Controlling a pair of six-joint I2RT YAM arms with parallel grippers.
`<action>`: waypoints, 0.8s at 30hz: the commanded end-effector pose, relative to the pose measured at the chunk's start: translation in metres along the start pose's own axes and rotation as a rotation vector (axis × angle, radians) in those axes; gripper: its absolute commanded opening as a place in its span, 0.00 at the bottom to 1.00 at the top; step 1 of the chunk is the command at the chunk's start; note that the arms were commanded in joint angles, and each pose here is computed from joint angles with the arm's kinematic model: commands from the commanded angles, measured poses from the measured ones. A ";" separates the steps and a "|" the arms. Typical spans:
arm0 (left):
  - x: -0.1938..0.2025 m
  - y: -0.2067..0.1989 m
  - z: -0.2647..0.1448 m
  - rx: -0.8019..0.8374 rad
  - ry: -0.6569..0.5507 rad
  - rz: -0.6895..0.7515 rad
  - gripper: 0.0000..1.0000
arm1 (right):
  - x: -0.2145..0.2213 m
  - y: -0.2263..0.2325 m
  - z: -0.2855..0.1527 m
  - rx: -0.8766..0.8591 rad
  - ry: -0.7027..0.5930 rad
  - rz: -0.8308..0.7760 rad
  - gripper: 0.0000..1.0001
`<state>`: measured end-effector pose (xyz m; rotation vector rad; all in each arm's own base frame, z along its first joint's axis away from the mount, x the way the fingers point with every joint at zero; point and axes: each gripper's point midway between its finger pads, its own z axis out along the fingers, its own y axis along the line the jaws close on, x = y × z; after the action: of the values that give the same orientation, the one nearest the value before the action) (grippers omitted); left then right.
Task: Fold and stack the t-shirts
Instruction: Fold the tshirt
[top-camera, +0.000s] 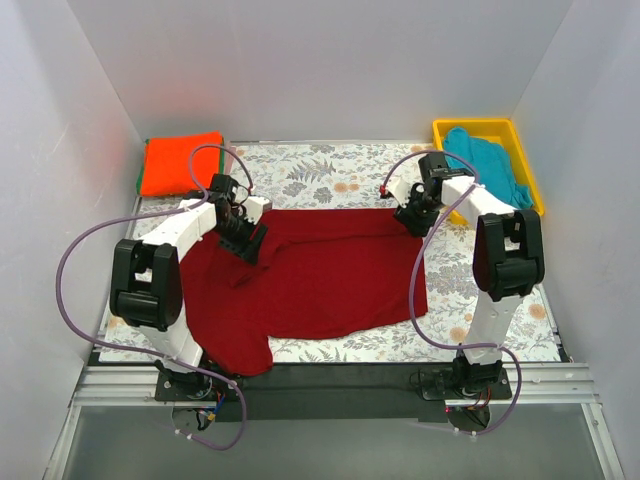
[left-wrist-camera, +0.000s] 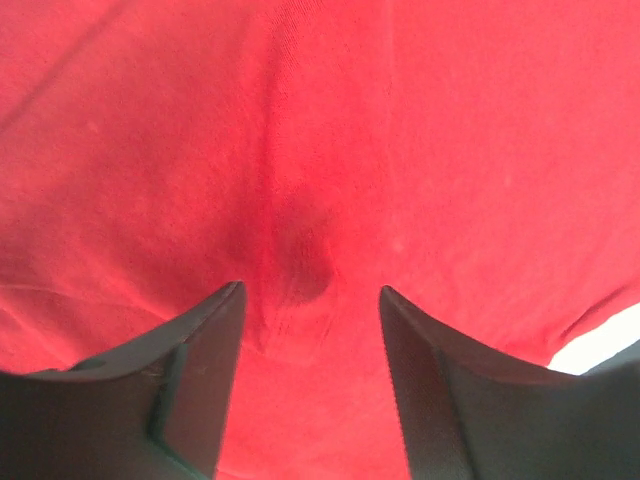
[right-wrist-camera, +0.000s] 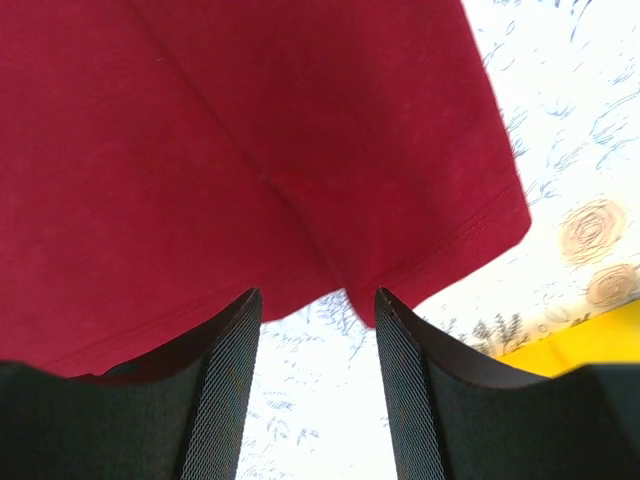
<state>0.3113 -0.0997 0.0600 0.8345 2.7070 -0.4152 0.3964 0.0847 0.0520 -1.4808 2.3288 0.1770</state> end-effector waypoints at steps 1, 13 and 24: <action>0.010 -0.004 -0.013 -0.006 0.007 0.046 0.57 | -0.002 -0.016 0.008 0.079 0.013 -0.062 0.55; 0.041 0.010 -0.001 -0.072 0.101 0.093 0.60 | 0.005 -0.016 0.016 0.094 0.053 -0.101 0.38; 0.051 0.016 0.000 -0.103 0.137 0.108 0.39 | 0.006 -0.015 0.019 0.090 0.067 -0.118 0.22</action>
<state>0.2750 -0.0651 0.0296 0.9922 2.8066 -0.2399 0.4106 0.0775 0.0364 -1.5707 2.2763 0.0001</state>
